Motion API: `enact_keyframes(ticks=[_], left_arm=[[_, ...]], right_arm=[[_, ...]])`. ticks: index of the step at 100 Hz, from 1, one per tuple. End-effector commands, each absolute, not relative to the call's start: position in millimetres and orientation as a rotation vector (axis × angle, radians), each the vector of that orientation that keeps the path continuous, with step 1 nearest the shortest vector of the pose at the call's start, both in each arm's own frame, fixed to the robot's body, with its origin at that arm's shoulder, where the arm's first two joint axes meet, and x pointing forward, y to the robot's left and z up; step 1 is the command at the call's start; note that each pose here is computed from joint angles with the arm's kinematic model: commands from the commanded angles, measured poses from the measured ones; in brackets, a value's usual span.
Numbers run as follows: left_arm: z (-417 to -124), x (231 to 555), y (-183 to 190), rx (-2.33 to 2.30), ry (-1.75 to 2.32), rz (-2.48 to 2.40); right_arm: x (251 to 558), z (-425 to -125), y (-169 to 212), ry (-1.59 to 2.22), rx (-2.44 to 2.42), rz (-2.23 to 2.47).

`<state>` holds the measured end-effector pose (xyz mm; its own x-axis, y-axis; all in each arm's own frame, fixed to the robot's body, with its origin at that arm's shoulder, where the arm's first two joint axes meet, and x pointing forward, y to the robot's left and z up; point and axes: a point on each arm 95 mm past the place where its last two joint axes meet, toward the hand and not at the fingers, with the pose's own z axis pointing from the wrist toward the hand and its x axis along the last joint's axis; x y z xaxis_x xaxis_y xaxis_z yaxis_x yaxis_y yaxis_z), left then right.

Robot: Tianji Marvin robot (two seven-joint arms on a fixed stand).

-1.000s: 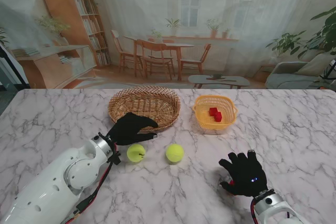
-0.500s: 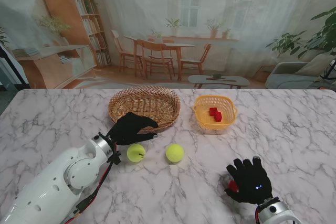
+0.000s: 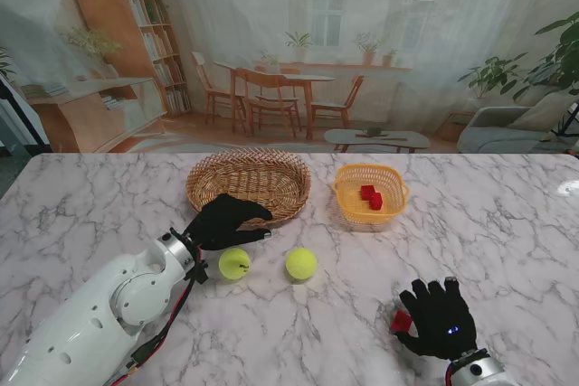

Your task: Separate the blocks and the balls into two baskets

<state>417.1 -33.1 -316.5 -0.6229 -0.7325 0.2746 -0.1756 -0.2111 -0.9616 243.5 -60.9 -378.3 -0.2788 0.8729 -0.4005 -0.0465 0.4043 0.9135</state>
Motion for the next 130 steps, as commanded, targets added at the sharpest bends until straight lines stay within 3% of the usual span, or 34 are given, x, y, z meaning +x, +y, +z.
enact_keyframes(ticks=[1,55,130], left_arm=[[-319,417,-34,-1.072,1.671,-1.877],[-319,418,-33,-1.052,1.678,-1.865],[-320,419,-33,-1.050,1.676,-1.866]], right_arm=[[242,-384,-63,1.600,0.769,1.056],[248,-400,-58,1.588,0.814,1.069],[252,-394,-58,1.571,0.778,1.103]])
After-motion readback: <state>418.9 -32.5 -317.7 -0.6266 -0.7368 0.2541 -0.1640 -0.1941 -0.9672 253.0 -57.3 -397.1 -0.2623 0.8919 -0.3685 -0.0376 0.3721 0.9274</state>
